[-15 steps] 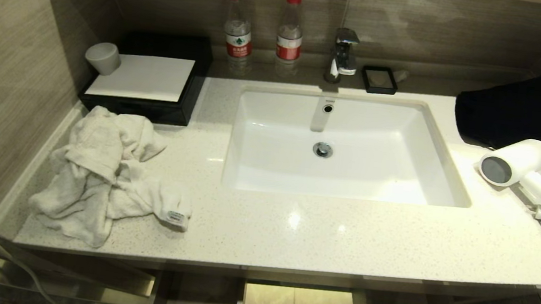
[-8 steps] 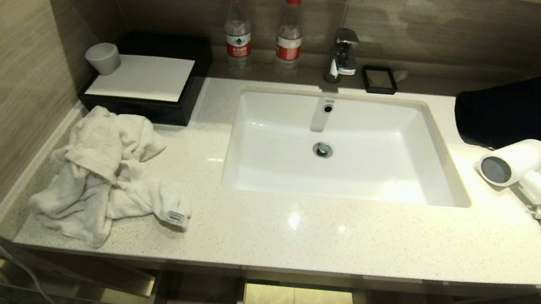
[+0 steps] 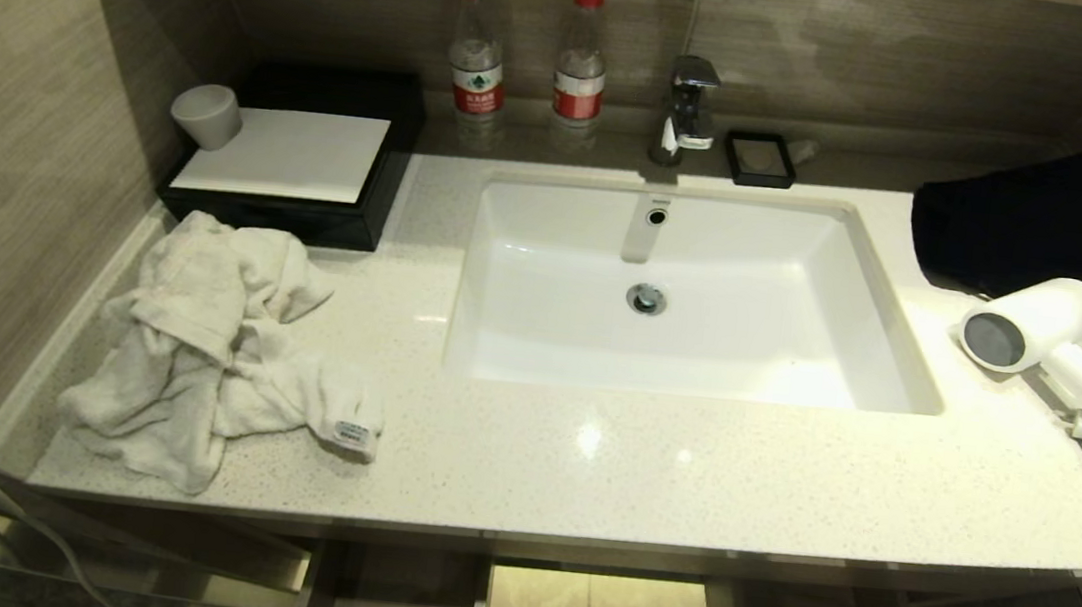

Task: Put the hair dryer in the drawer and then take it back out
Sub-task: Pick up the hairdryer

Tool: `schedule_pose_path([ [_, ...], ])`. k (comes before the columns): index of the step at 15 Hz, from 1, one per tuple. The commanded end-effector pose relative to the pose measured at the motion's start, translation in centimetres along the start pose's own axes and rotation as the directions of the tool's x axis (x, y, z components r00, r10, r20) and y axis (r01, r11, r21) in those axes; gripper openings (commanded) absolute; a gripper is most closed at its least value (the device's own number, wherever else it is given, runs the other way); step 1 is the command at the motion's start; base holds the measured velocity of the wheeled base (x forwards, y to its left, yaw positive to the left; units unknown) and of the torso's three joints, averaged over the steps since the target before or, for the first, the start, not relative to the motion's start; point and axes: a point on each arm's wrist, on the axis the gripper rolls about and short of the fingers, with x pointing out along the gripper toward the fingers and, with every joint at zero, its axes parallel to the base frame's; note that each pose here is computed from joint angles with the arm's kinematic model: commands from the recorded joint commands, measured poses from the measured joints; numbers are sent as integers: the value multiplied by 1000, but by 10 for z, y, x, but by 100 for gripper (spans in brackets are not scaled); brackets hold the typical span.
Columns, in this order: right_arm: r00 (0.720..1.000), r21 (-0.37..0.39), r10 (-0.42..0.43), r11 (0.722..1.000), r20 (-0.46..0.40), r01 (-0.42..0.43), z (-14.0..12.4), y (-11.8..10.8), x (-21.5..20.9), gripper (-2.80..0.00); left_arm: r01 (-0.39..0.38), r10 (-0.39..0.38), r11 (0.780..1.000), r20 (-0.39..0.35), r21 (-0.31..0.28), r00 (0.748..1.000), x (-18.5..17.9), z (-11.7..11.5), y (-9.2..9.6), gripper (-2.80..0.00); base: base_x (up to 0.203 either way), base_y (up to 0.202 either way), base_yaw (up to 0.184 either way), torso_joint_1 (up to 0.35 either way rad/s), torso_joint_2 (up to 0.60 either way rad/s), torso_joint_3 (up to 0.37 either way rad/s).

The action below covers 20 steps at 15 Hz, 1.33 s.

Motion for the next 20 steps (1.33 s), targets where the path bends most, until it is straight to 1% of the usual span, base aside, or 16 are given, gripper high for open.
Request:
schedule_pose_path([
  [1, 982, -22, 52, 998, -182, -57, 18, -9, 68, -280, 0, 0, 1000, -2, 0, 1000, 0, 0, 0, -280, 0, 0, 0, 0, 0, 0],
  [2, 979, -40, 54, 997, -197, -63, 23, -18, 84, -280, 1, -1, 1000, -2, 0, 1000, 0, 0, 0, -280, 0, 0, 0, 0, 0, 0],
  [3, 977, -67, 40, 996, -210, -56, 27, -29, 97, 0, 0, 0, 1000, -2, 0, 1000, 0, 0, 0, -280, 0, 0, 0, 0, 0, 0],
  [4, 975, -97, 30, 994, -221, -52, 30, -40, 110, 0, 0, 0, 1000, -1, 0, 1000, 0, 0, 0, -280, 0, 0, 0, 0, 0, 0],
  [6, 972, -112, 33, 992, -232, -60, 37, -57, 131, 0, 1, -1, 1000, -2, 0, 1000, 0, 0, 0, -280, 0, 0, 0, 0, 0, 0],
  [8, 975, -138, 6, 990, -222, -38, 47, -75, 147, 0, 0, 0, 1000, -2, 0, 1000, 0, 0, 0, -280, 0, 0, 0, 0, 0, 0],
  [9, 973, -150, -1, 988, -232, -35, 48, -82, 155, 0, 0, 0, 1000, -2, 0, 1000, 0, 0, 0, -280, 0, 0, 0, 0, 0, 0],
  [12, 973, -143, -27, 990, -231, -7, 51, -102, 169, 0, 0, 0, 1000, -2, 0, 1000, 0, 0, 0, -280, 0, 0, 0, 0, 0, 0],
  [13, 974, -133, -20, 991, -226, -10, 52, -106, 170, 0, 0, 0, 1000, -4, 0, 1000, 0, -1, 0, -280, 0, 0, 0, 0, 0, 0],
  [17, 976, -116, 32, 992, -214, -58, 50, -110, 178, 0, 0, 0, 1000, -2, 0, 1000, 0, 0, 0, -280, 0, 0, 0, 0, 0, 0],
  [20, 972, -141, 27, 988, -235, -61, 45, -120, 191, 0, 0, 0, 1000, -1, 0, 1000, 0, 0, 0, -280, 0, 0, 0, 0, 0, 0],
])
